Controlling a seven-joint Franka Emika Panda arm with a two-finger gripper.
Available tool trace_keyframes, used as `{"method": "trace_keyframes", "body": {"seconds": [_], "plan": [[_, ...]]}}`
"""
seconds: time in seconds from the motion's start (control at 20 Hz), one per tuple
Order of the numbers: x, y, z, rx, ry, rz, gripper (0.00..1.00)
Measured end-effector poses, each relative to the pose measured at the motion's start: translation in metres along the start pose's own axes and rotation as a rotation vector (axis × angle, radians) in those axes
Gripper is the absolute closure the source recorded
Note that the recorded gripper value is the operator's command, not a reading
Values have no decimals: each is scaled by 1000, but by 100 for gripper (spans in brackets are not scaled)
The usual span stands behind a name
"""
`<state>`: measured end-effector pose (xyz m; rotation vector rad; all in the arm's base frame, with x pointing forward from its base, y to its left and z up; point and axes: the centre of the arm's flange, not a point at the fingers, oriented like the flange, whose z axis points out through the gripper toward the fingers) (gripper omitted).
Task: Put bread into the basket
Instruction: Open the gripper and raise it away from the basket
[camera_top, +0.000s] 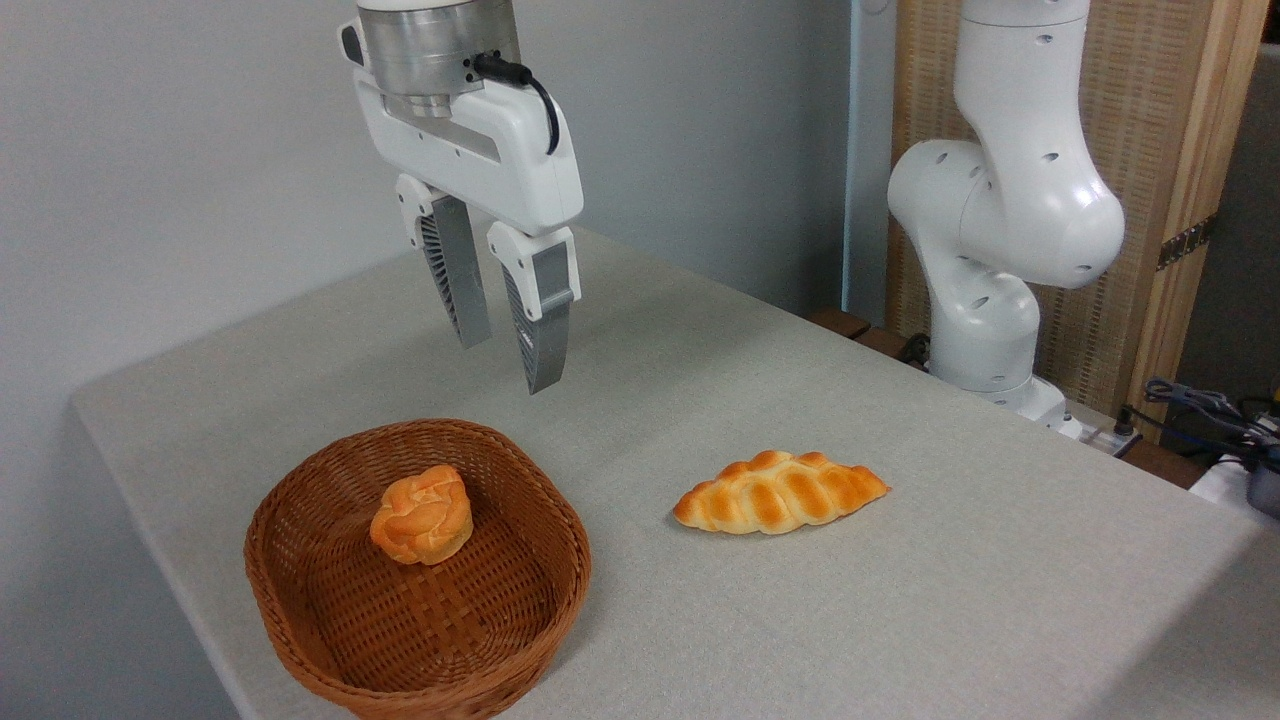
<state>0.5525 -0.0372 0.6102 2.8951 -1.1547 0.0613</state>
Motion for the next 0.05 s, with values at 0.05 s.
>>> {"method": "trace_keyframes", "body": {"seconds": [0.05], "plan": [[-1,-1,-1,1,1,-2,0]]}}
